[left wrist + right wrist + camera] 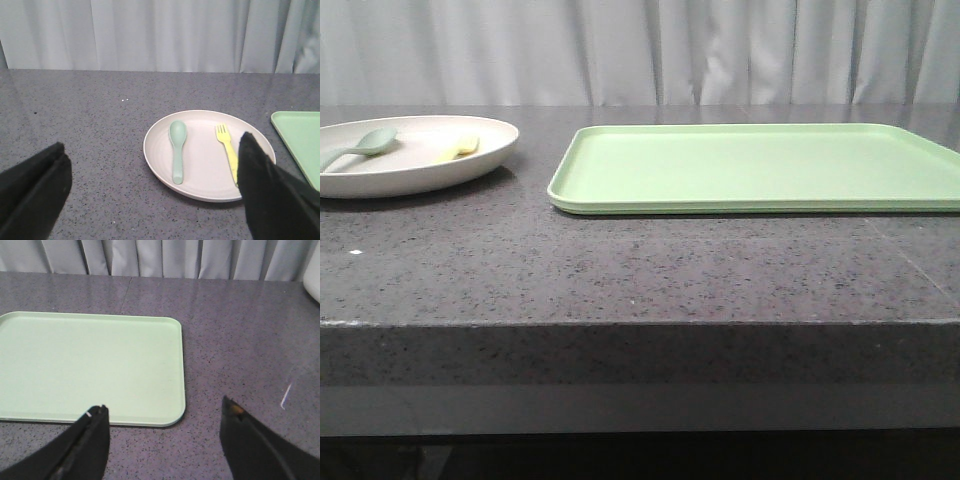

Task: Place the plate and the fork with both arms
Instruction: 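Lower the left gripper and grasp the rim of the cream plate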

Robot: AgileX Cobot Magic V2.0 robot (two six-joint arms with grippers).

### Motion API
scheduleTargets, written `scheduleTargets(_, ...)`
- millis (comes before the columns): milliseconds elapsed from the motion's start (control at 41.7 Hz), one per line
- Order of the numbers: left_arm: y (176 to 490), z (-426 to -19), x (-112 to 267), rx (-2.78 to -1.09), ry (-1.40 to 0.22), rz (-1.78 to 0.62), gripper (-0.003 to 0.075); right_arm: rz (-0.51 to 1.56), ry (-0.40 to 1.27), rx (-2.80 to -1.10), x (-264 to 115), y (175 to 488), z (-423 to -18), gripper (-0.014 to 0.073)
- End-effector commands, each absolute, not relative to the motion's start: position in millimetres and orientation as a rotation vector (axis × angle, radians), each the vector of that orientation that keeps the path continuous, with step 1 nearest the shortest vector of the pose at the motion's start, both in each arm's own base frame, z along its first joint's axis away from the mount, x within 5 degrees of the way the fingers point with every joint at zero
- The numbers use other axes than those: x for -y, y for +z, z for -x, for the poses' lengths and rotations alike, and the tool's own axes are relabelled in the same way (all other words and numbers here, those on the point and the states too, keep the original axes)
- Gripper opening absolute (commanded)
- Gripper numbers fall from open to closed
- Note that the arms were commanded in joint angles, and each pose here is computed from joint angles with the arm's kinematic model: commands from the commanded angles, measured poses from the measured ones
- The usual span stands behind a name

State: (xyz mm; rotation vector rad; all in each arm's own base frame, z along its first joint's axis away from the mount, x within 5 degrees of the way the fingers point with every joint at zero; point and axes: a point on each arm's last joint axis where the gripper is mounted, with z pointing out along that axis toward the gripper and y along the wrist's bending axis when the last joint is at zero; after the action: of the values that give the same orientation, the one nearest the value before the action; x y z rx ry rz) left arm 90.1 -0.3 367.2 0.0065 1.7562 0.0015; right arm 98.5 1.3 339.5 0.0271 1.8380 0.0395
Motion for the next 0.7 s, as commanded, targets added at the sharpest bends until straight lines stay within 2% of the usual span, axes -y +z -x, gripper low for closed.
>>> scheduleTargets(0, 382.9, -92.0, 0.5, -1.662, -0.005, -0.003, 0.0622, -0.02, 0.027, -1.743, -0.7, 356.3, -100.5, 0.0505)
scheduleTargets(264, 381.1, -91.3, 2.3, -1.693, -0.055, 0.02, 0.0556, -0.02, 0.027, -1.744, -0.7, 356.2, -100.5, 0.0505)
scheduleTargets(480, 380.6, -102.0, 0.9, -1.948, -0.019, 0.017, 0.0545, -0.02, 0.027, -1.744, -0.7, 356.2, -100.5, 0.0505)
scheduleTargets(672, 386.9, -130.0, -1.9, -2.188, 0.048, 0.01, 0.0545, -0.02, 0.027, -1.744, -0.7, 356.2, -100.5, 0.0505)
